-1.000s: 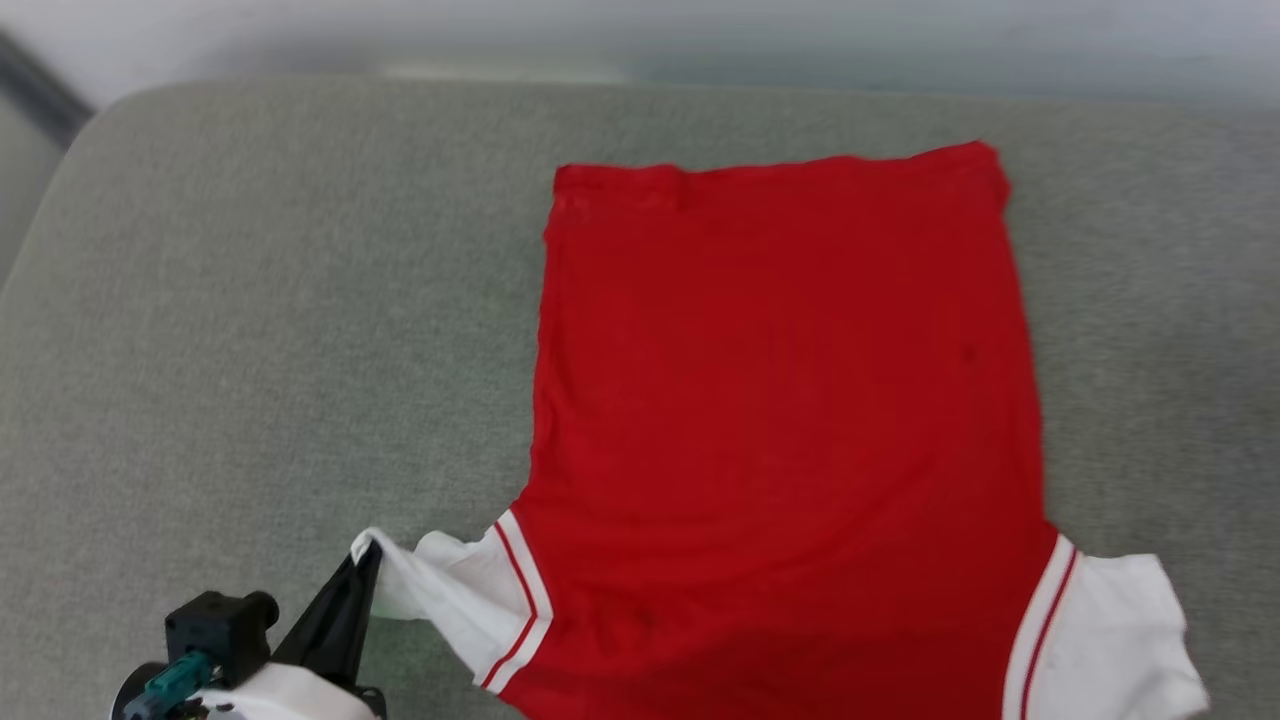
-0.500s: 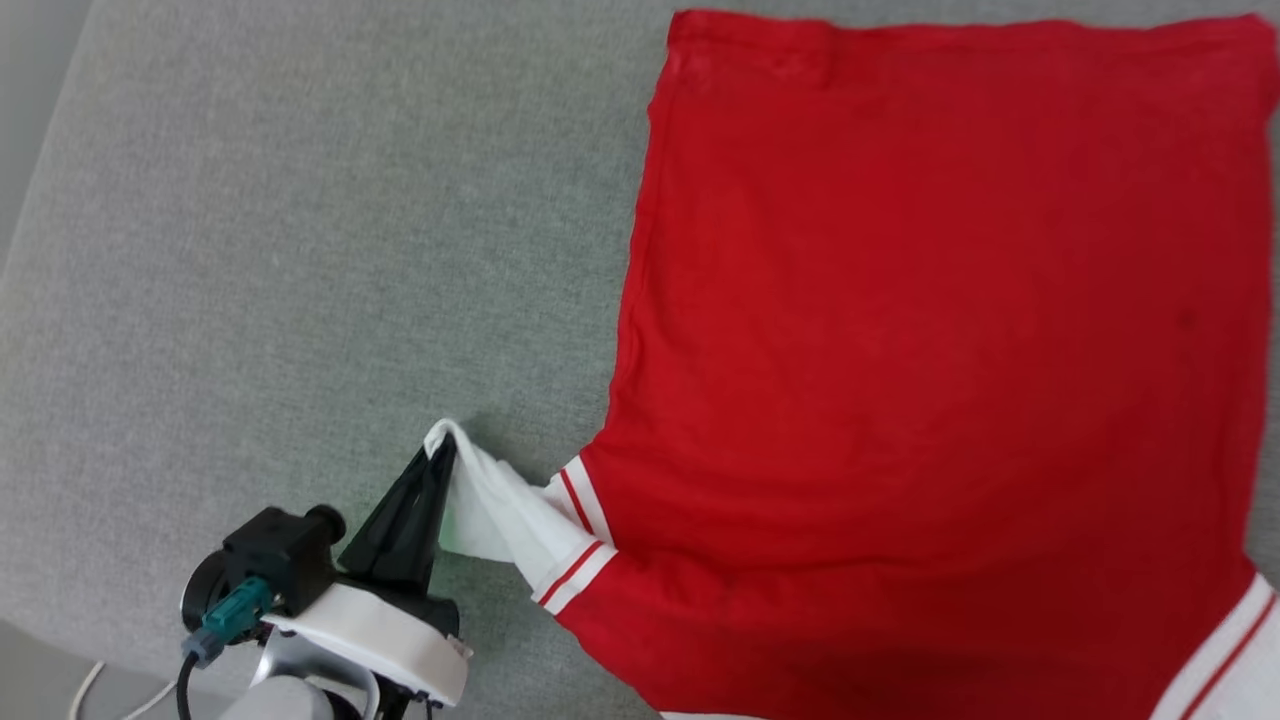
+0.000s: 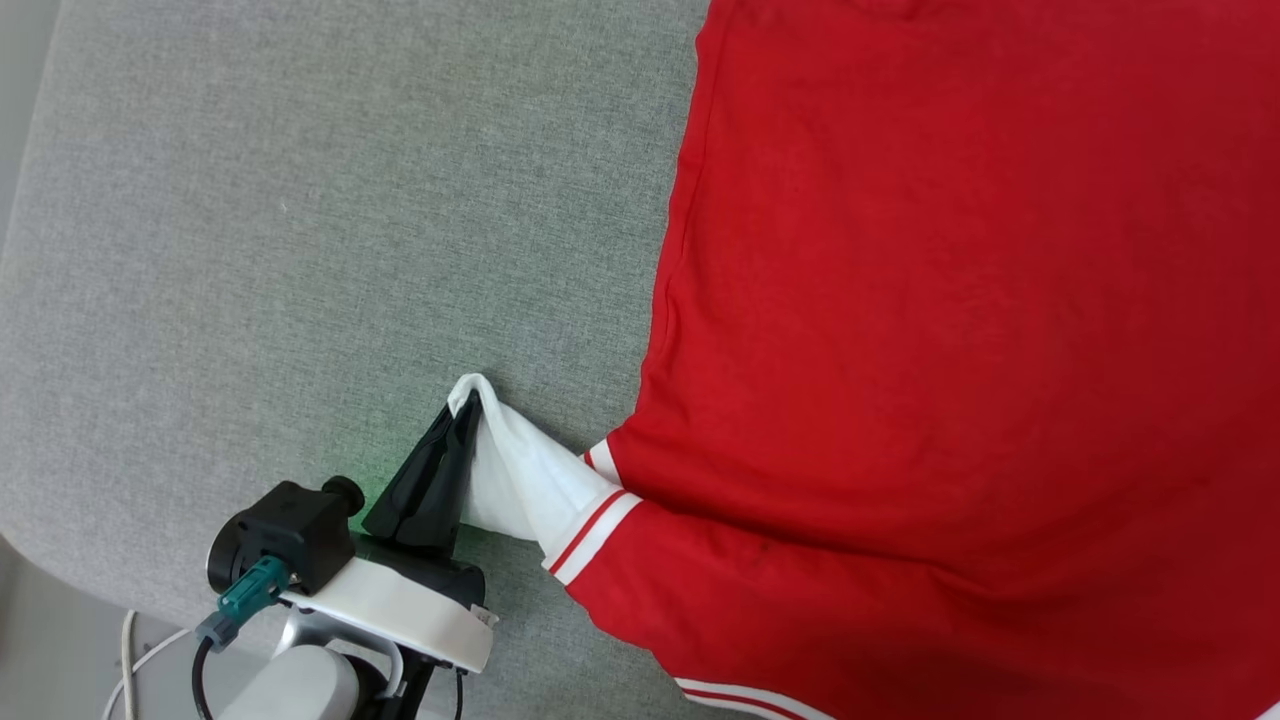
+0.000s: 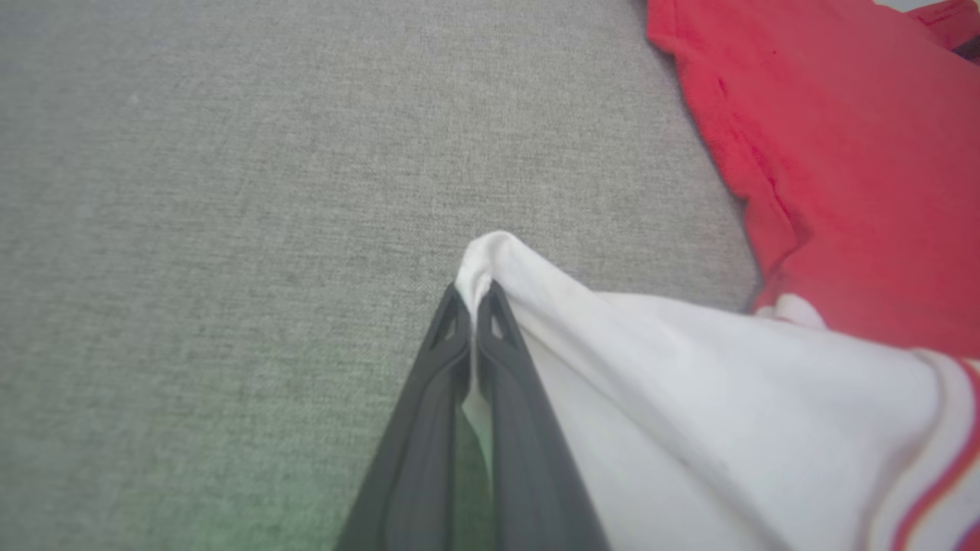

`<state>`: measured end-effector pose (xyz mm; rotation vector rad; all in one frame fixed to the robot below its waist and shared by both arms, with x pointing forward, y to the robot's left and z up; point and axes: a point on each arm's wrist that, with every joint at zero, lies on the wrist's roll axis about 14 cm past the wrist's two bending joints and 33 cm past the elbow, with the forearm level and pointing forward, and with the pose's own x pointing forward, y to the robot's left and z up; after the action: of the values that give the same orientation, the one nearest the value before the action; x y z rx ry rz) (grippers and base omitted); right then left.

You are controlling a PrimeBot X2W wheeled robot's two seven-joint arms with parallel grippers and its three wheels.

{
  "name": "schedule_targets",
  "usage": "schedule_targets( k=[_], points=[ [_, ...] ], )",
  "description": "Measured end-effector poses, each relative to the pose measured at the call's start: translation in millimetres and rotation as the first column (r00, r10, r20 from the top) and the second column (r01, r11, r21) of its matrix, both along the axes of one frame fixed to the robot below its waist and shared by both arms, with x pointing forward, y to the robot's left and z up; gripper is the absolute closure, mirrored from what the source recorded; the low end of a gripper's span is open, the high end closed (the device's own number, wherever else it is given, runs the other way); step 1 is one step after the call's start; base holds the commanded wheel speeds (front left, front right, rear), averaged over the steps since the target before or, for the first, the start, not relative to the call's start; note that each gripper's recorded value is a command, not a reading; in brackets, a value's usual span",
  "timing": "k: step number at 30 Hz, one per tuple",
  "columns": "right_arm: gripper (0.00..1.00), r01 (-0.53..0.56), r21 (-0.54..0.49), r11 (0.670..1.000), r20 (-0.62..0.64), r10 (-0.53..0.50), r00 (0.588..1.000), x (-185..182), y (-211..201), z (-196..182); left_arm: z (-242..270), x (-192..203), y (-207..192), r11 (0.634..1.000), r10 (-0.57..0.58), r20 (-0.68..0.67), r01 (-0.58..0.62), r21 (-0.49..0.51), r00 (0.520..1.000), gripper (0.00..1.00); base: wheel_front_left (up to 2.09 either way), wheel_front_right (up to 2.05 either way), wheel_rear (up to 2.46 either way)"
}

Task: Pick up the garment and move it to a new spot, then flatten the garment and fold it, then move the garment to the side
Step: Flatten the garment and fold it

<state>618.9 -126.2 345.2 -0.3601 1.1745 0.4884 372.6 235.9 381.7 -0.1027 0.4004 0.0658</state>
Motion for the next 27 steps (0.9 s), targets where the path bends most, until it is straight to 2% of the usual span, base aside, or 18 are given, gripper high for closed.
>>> schedule_targets(
  k=[1,6,13,20,27],
  points=[
    [1.00,-0.001,0.005,1.000,0.007,0.001,1.000,0,0,2,0,0,0,1.000,-0.002,0.001,0.002,0.000,1.000,1.00,0.00,0.00,0.00],
    [1.00,-0.012,0.065,0.998,0.082,0.006,0.997,3,13,26,5,-3,3,1.000,0.013,0.022,-0.013,0.004,1.000,1.00,0.00,0.00,0.00],
    [1.00,-0.074,0.053,0.996,0.222,0.060,0.973,-11,-1,87,21,-19,5,0.999,0.035,0.059,-0.034,-0.006,0.998,1.00,0.00,0.00,0.00],
    [1.00,-0.108,0.031,0.994,0.245,0.097,0.965,-76,-42,118,35,-40,5,1.000,0.029,0.088,-0.028,-0.005,0.996,1.00,0.00,0.00,0.00],
    [1.00,-0.043,-0.008,0.999,0.146,0.044,0.988,-169,-107,105,46,-47,-1,1.000,-0.002,0.117,0.003,-0.010,0.993,1.00,0.00,0.00,0.00]
  ],
)
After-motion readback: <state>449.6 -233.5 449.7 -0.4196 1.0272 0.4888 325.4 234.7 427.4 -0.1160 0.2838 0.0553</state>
